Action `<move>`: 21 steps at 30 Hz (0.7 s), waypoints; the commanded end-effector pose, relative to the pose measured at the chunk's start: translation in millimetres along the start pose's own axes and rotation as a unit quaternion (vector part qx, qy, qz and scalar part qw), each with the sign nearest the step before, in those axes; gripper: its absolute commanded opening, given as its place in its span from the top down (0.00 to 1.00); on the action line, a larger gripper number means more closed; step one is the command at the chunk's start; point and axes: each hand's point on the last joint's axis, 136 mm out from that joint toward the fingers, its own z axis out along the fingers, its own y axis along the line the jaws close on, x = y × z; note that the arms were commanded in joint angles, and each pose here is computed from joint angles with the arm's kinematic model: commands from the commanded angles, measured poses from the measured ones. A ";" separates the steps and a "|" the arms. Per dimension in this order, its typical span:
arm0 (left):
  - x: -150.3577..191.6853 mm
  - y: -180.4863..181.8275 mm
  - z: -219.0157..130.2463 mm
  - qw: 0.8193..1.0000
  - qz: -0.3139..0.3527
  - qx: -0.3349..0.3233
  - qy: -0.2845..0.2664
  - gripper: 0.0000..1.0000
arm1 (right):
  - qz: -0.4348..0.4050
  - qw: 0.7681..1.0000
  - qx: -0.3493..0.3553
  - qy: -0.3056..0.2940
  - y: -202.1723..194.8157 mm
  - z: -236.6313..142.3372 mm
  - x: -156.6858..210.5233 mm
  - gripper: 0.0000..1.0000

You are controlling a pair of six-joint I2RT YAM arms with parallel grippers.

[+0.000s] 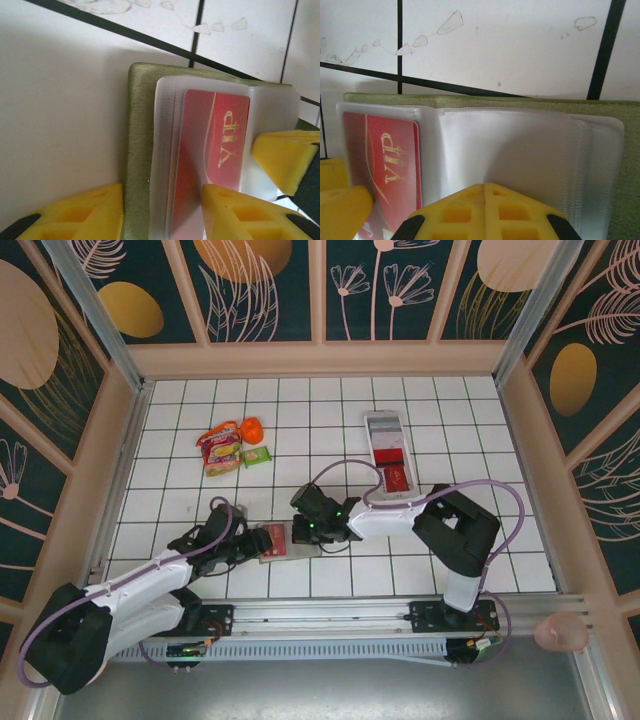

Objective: Put the credit cards into the card holder
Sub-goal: Close the card holder at the bottom-center of the table.

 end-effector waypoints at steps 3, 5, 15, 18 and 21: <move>9.1 -60.9 -10.8 0.990 0.012 0.134 0.046 0.54 | 0.022 0.996 0.081 0.040 -54.4 14.3 30.6 1.00; 6.1 -70.0 -16.9 0.988 0.016 0.150 0.041 0.54 | 0.022 0.996 0.076 0.036 -52.2 14.3 29.1 1.00; -5.8 -99.0 -28.9 0.979 0.021 0.204 0.021 0.53 | 0.030 0.999 0.011 -0.002 -23.8 1.1 9.9 1.00; -10.4 -105.3 -30.9 0.977 0.028 0.209 0.013 0.53 | 0.026 0.999 0.001 -0.018 -13.2 -6.4 0.0 1.00; -12.1 -110.6 -31.8 0.976 0.030 0.217 0.009 0.54 | 0.021 0.999 0.002 -0.047 -7.9 -20.3 -12.1 1.00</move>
